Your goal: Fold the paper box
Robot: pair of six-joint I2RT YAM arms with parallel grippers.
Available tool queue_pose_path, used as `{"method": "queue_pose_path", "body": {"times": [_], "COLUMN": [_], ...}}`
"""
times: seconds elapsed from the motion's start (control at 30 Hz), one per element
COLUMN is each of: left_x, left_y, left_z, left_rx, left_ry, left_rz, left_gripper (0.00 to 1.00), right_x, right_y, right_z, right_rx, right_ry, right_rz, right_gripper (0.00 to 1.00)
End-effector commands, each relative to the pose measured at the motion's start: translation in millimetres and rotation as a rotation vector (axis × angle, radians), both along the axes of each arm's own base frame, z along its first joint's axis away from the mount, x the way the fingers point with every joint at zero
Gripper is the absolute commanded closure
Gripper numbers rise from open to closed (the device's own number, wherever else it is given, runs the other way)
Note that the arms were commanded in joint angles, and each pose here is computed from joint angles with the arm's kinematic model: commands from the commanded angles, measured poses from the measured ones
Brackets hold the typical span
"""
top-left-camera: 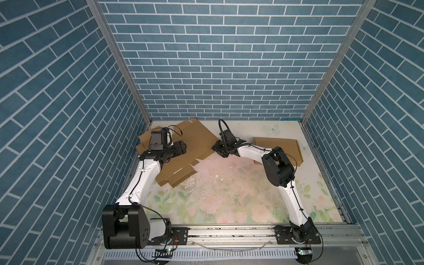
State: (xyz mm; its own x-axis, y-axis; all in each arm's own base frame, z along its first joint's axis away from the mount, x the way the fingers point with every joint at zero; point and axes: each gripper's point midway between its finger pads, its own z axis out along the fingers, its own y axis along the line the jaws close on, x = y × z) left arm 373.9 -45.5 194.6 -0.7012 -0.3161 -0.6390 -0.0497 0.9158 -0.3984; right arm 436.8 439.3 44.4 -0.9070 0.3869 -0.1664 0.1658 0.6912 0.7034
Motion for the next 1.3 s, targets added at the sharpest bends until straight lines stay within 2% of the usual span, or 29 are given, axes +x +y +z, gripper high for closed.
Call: {"method": "queue_pose_path", "body": {"times": [0.0, 0.13, 0.2, 0.3, 0.37, 0.53, 0.6, 0.77, 0.83, 0.9, 0.97, 1.0, 1.13, 1.2, 1.27], "left_x": [-7, -9, -9, -10, -11, -15, -16, -18, -19, -22, -22, -23, -24, -26, -28], "left_y": [0, 1, 1, 0, 0, 0, -2, -20, -32, -46, -59, -66, -78, -81, -84], "left_z": [4, 11, 16, 21, 24, 39, 47, 57, 59, 59, 56, 53, 39, 31, 24], "left_rx": [0.004, 0.013, 0.008, 0.003, 0.002, 0.020, 0.018, 0.010, 0.015, 0.030, 0.031, 0.033, 0.030, 0.022, 0.013], "left_ry": [-0.007, -0.016, -0.027, -0.034, -0.035, -0.048, -0.059, -0.072, -0.071, -0.067, -0.058, -0.050, -0.012, -0.001, 0.010], "left_rz": [-0.007, -0.006, -0.006, -0.003, -0.005, -0.020, -0.032, -0.087, -0.123, -0.169, -0.206, -0.224, -0.254, -0.258, -0.264], "left_gripper": [0.24, 0.26, 0.27, 0.28, 0.29, 0.32, 0.32, 0.32, 0.32, 0.32, 0.32, 0.32, 0.33, 0.33, 0.33], "right_x": [4, 7, 9, 7, 6, -4, -18, -50, -54, -47, -29, -18, 13, 9, -7], "right_y": [17, 26, 27, 31, 32, 6, -16, -83, -125, -173, -192, -191, -169, -171, -185], "right_z": [-14, -12, -11, -4, 4, 31, 33, 42, 41, 40, 48, 59, 90, 106, 107], "right_rx": [0.052, 0.061, 0.076, 0.114, 0.134, 0.138, 0.094, -0.017, -0.187, -0.436, -0.587, -0.607, -0.517, -0.472, -0.487], "right_ry": [0.061, 0.046, 0.039, 0.020, 0.001, -0.032, -0.007, 0.054, 0.056, 0.062, 0.017, -0.032, -0.182, -0.203, -0.164], "right_rz": [-0.068, -0.071, -0.063, -0.041, -0.012, 0.169, 0.283, 0.462, 0.526, 0.572, 0.587, 0.573, 0.443, 0.376, 0.328], "right_gripper": [0.53, 0.68, 0.81, 0.95, 1.00, 1.00, 1.00, 1.00, 1.00, 1.00, 1.00, 0.90, 0.66, 0.61, 0.59]}}
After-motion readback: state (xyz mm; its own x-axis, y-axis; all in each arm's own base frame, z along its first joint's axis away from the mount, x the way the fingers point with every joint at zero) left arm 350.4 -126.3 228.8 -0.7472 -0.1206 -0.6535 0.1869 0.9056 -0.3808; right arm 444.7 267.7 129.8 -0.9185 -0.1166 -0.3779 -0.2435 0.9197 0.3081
